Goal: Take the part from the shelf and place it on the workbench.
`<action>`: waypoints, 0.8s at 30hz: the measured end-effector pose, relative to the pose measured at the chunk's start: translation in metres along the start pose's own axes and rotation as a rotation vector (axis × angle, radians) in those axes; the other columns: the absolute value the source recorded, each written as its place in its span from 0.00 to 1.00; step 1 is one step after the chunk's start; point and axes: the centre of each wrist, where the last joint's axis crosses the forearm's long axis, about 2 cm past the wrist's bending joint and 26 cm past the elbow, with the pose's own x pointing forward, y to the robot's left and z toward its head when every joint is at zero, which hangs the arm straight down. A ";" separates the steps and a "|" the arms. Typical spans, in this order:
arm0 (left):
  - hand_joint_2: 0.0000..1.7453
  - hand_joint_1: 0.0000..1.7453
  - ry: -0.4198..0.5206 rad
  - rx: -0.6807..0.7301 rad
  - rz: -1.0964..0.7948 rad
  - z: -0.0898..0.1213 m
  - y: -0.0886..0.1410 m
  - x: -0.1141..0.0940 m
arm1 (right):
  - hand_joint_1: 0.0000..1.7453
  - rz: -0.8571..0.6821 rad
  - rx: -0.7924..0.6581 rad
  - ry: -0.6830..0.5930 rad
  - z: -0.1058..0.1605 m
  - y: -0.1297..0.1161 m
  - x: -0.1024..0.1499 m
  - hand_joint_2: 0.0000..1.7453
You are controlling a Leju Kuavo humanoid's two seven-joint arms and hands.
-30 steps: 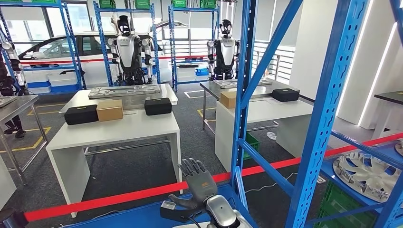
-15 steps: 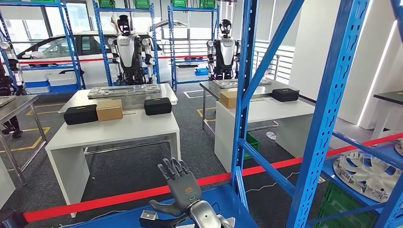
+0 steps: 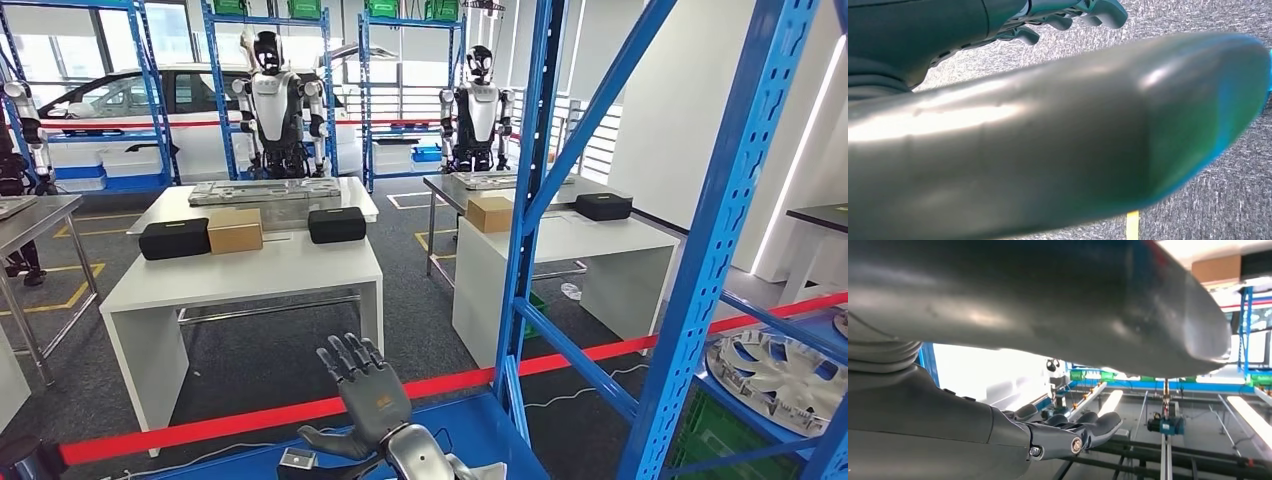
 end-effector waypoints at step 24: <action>0.00 0.00 0.002 -0.002 -0.001 0.000 0.000 0.000 | 0.00 -0.024 0.004 -0.025 -0.002 0.000 0.004 0.00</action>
